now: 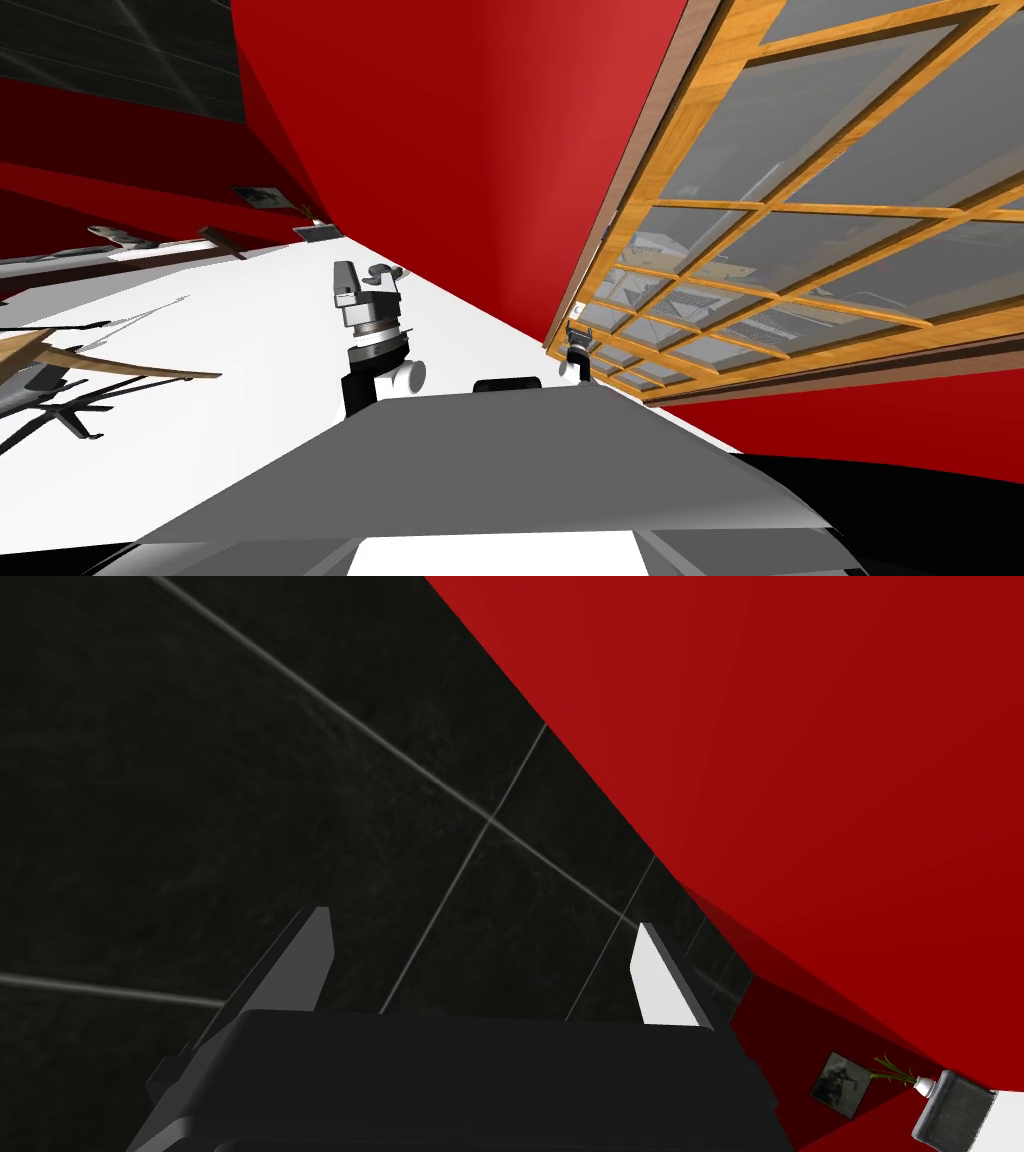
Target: Pull the door open
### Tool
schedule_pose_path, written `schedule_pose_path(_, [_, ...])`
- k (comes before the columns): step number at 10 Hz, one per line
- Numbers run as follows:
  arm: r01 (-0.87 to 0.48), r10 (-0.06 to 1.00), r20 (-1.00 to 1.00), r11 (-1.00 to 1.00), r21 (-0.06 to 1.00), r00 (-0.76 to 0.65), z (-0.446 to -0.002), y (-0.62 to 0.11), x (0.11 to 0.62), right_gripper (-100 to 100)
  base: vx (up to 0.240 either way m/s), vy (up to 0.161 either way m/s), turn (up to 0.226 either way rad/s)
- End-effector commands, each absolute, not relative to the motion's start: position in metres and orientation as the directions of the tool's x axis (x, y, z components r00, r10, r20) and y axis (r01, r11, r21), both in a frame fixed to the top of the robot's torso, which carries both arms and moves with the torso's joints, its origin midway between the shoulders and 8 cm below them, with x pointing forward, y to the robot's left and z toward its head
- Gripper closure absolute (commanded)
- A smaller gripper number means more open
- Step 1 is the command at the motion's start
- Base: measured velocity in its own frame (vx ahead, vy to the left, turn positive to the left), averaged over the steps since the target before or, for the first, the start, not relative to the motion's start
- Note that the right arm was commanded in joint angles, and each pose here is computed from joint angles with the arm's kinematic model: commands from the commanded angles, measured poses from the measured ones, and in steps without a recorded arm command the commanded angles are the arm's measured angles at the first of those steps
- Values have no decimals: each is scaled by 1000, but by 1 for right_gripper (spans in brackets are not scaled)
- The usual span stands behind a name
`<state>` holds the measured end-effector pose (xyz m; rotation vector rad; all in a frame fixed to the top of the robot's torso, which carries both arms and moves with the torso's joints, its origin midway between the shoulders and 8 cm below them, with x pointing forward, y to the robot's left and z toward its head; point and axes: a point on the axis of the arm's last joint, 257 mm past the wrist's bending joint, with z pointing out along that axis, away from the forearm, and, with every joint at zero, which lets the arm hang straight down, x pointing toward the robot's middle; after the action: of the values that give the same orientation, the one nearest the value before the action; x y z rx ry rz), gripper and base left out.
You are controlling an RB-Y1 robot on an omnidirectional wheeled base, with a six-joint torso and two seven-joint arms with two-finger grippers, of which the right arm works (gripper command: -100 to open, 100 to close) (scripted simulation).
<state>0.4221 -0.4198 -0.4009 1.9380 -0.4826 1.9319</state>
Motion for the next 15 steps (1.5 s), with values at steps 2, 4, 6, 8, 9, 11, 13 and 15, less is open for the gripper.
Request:
schedule_pose_path(2, [-488,10,1000,-873,10,4,-402,-436,412,-100,178,-18,32])
schedule_pose_path(4, [-496,9,1000,-868,10,4,-402,-455,402,-100,126,17,39])
schedule_pose_path(6, [-504,10,1000,-864,10,3,-402,-473,392,-100,124,-5,40])
schedule_pose_path(8, [-510,10,1000,-860,10,3,-401,-489,383,-100,139,-22,43])
schedule_pose_path(9, [-513,10,1000,-858,10,2,-401,-496,378,-100,182,-17,39])
schedule_pose_path(11, [-513,11,1000,-858,11,3,-400,-496,377,-100,103,0,4])
schedule_pose_path(13, [-513,11,1000,-858,11,3,-400,-496,377,100,-15,-1,-1])
schedule_pose_path(15, [-513,11,1000,-858,11,3,-400,-496,377,100,-12,-1,11])
